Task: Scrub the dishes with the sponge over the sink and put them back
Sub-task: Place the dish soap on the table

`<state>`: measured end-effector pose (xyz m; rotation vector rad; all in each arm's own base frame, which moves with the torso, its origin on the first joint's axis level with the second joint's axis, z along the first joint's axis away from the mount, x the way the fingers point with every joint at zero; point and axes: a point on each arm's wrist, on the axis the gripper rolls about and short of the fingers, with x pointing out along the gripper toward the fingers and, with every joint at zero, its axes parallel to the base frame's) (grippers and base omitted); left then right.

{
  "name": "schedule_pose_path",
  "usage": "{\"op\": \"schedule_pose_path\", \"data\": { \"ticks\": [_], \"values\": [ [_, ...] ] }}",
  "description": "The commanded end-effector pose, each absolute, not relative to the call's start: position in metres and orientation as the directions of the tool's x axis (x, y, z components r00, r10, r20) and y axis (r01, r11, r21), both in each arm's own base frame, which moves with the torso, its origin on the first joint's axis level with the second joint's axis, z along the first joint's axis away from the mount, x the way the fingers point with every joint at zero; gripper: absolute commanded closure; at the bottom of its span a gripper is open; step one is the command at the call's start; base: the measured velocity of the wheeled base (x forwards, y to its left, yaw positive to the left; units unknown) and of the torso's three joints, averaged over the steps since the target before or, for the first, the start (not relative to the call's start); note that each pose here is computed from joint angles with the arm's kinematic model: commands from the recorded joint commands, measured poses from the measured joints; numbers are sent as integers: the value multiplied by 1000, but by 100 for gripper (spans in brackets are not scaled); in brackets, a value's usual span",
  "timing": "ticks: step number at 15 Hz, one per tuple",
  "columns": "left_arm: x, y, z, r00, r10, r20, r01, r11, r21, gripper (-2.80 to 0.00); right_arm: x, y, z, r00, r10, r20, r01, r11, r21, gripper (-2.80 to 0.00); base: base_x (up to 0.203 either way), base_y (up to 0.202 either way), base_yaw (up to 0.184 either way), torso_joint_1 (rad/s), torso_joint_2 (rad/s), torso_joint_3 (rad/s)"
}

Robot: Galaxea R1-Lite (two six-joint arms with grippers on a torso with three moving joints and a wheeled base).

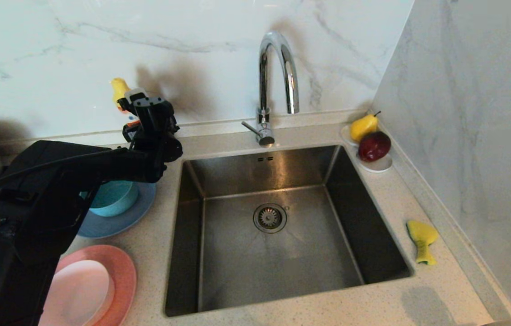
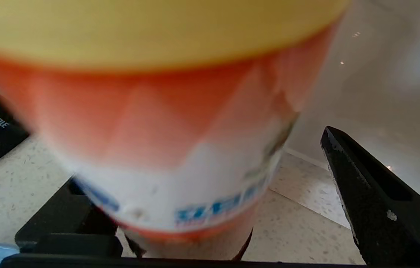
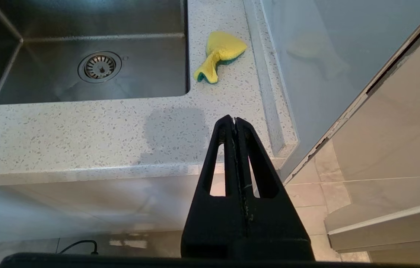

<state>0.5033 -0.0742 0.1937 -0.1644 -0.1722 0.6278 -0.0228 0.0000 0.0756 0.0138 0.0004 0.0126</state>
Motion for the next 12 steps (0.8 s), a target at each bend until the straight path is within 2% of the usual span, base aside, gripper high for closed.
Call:
{"op": "schedule_pose_path", "data": {
  "ticks": [1,12],
  "values": [
    [499,-75,205,793,596,127,-564,796,-220,-280,-23,0,75,1000,14,0,-14,1000,14,0,0,0,0,0,0,0],
    [459,-68,284,766,602,228,-537,793,-289,-280,-23,0,75,1000,15,0,-15,1000,14,0,0,0,0,0,0,0]
  ]
}}
